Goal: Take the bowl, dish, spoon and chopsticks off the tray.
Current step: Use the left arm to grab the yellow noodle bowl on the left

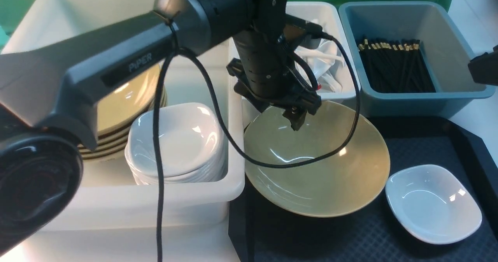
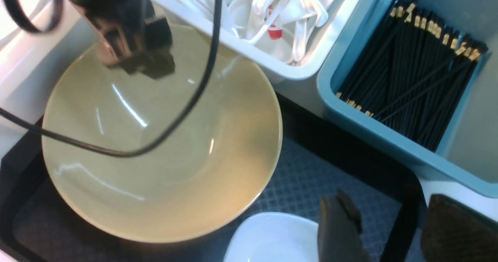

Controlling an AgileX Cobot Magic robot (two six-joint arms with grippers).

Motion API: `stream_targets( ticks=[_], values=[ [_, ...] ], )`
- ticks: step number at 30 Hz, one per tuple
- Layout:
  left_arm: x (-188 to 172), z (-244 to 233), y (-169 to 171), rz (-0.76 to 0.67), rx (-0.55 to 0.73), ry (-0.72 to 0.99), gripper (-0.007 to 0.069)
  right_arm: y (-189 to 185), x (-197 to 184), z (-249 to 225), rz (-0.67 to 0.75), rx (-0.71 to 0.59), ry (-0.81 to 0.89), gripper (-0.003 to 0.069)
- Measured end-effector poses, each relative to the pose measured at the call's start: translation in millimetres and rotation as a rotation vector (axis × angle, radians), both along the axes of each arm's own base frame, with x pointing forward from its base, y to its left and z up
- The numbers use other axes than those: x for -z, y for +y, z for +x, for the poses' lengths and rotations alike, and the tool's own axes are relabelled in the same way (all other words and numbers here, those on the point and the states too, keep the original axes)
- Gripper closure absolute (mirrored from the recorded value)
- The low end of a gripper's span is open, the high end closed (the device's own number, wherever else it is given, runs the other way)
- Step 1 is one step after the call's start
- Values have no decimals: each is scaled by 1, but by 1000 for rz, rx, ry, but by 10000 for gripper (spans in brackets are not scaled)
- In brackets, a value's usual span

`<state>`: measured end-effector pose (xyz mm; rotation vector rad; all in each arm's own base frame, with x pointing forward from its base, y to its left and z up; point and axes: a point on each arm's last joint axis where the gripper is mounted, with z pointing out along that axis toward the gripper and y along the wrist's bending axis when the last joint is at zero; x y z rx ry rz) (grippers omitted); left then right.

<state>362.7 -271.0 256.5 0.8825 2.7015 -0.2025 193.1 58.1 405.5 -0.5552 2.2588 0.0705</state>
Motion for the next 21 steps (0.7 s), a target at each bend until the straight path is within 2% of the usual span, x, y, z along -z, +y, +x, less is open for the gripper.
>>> stream_targets(
  ticks=[4,12,19,21],
  values=[
    [19,4,-4,35,11,14,103,0,0,0,0,0,0,328],
    [22,6,1,102,6,8,130,0,0,0,0,0,1,328],
    [13,0,2,116,5,17,151,0,0,-1,-1,0,4,328],
    [0,-5,6,122,4,1,150,0,1,-1,-4,0,13,328]
  ],
)
